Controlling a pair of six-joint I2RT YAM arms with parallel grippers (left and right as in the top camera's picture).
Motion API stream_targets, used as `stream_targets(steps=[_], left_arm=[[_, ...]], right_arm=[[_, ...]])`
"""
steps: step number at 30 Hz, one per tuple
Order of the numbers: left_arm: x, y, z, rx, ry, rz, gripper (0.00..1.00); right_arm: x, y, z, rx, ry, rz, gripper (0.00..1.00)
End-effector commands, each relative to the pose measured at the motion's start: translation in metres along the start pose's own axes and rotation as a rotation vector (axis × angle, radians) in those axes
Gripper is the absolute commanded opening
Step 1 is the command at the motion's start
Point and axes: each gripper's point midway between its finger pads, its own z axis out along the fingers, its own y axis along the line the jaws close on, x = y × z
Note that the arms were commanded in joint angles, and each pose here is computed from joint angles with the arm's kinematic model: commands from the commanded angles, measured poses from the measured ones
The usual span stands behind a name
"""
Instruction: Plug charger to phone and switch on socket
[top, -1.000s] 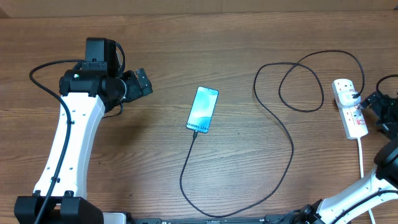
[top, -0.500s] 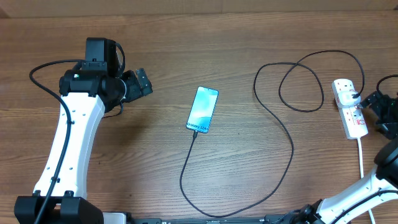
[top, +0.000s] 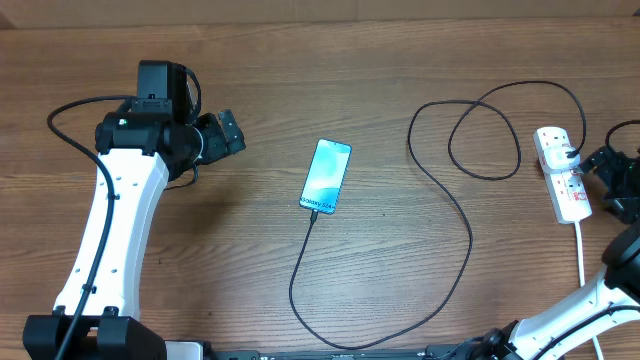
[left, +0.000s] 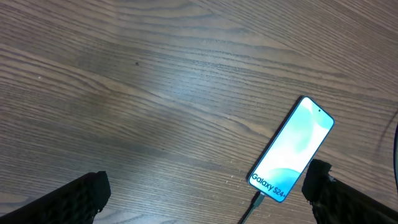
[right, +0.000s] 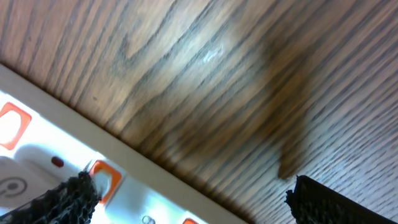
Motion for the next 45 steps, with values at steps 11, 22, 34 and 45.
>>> stream_targets(steps=[11, 22, 34, 45], left_arm=[[-0.004, -0.002, -0.009, 0.007, -0.029, 0.015, 1.0], [-0.004, -0.002, -0.009, 0.007, -0.029, 0.015, 1.0], [-0.004, -0.002, -0.009, 0.007, -0.029, 0.015, 1.0], [-0.004, -0.002, -0.009, 0.006, -0.028, 0.015, 1.0]], right_arm=[[0.025, 0.0, 0.012, 0.007, 0.086, -0.018, 1.0], [0.01, -0.009, -0.019, 0.013, 0.031, 0.014, 1.0], [0.007, 0.03, -0.082, -0.136, -0.091, -0.044, 0.96], [0.024, 0.05, -0.069, -0.135, -0.045, -0.114, 1.0]])
